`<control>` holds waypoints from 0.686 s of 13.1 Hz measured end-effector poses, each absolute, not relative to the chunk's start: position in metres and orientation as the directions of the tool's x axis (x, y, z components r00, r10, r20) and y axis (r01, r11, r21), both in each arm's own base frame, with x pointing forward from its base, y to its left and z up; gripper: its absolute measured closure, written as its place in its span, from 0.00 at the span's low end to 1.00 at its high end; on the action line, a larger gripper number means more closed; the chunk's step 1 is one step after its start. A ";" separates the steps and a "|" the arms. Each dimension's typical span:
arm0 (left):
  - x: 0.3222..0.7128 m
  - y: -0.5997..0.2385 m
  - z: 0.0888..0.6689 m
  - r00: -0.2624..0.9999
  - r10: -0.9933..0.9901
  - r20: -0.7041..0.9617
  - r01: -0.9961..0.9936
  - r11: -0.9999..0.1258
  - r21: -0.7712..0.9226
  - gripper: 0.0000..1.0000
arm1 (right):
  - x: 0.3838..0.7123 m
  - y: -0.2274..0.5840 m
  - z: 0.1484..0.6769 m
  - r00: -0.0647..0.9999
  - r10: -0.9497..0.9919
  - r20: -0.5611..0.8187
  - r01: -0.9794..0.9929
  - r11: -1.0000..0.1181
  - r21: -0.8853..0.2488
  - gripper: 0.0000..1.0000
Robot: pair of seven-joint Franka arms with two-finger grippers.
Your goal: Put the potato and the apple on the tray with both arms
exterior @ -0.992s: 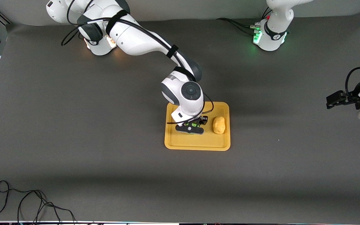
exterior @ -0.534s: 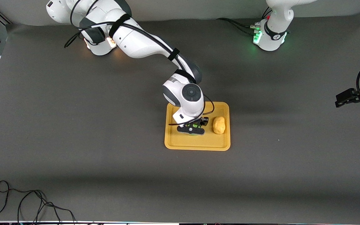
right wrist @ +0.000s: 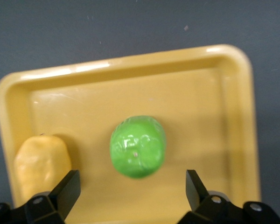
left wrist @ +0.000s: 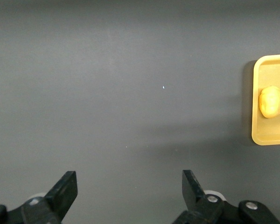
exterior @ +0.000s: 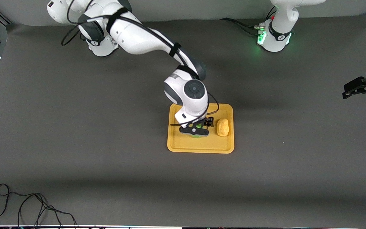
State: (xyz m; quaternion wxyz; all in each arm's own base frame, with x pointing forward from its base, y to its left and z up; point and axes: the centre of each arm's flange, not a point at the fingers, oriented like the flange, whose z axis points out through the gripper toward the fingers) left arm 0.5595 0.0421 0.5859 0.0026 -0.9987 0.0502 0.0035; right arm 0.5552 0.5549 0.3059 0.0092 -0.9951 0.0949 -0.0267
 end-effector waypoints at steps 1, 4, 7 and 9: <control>0.560 0.040 0.586 0.994 -0.105 -0.008 -0.105 -0.994 -0.004 0.00 | 0.556 0.544 0.352 0.979 -0.201 0.045 -0.201 -0.980 -0.014 0.00; 0.561 0.038 0.583 0.994 -0.109 -0.011 -0.109 -0.994 -0.004 0.00 | 0.558 0.477 0.491 0.970 -0.243 0.032 -0.243 -0.970 0.008 0.00; 0.561 0.038 0.582 0.994 -0.109 -0.015 -0.109 -0.994 -0.003 0.00 | 0.566 0.376 0.571 0.985 -0.175 -0.002 -0.175 -0.983 0.050 0.00; 0.559 0.038 0.583 0.994 -0.110 -0.023 -0.110 -0.994 -0.002 0.00 | 0.572 0.310 0.588 0.991 -0.134 -0.015 -0.133 -0.989 0.069 0.00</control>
